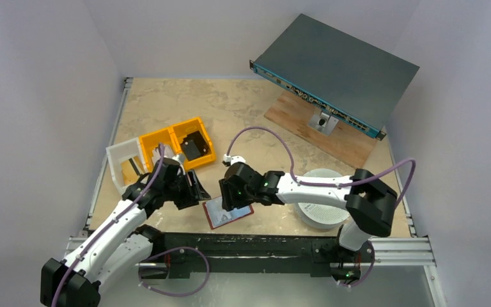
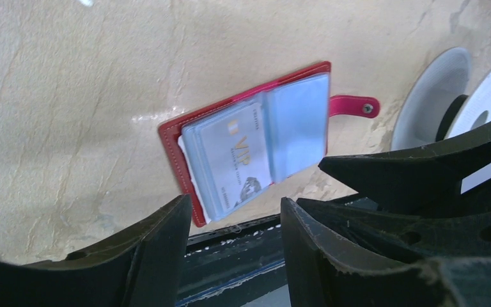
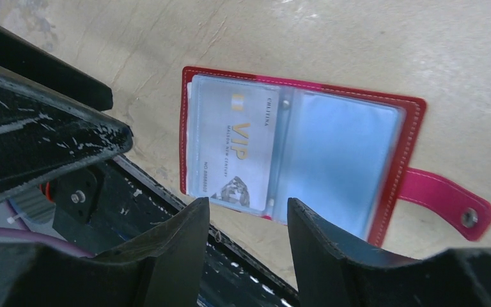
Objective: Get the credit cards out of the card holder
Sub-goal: Remove the credit card from the card holder.
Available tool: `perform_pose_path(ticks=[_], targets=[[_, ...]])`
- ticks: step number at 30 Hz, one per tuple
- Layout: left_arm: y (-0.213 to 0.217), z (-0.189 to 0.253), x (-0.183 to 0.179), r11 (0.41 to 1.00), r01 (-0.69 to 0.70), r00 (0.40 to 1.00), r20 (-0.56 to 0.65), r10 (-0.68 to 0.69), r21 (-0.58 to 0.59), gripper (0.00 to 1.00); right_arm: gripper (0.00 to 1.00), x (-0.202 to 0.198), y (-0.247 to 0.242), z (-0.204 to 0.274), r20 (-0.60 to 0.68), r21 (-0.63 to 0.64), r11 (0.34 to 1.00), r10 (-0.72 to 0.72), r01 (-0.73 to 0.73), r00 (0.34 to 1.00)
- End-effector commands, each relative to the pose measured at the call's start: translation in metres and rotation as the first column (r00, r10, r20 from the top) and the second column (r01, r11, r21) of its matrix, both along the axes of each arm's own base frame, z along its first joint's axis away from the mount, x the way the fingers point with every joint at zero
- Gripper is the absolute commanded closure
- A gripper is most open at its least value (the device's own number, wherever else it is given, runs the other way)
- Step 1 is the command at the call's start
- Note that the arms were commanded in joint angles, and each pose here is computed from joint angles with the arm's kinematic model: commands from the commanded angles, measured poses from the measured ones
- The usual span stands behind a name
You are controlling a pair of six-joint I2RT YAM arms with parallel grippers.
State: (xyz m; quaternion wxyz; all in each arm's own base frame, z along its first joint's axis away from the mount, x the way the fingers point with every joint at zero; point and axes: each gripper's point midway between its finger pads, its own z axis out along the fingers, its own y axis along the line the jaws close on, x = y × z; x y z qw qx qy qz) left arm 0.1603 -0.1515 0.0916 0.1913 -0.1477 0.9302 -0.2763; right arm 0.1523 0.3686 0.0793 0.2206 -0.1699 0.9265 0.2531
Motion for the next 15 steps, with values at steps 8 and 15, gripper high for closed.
perform_pose_path(ticks=[8, 15], targets=[[-0.007, -0.025, -0.007, 0.999, 0.020, 0.998, -0.053, -0.022, -0.048, 0.59, 0.52, -0.001, 0.035, -0.015, -0.008, 0.008, 0.998, 0.069, -0.069, 0.998], [-0.017, -0.034, -0.006, 0.995, 0.022, 0.997, -0.076, -0.030, -0.099, 0.72, 0.52, -0.010, 0.037, -0.033, -0.063, 0.030, 0.997, 0.079, -0.077, 0.995]])
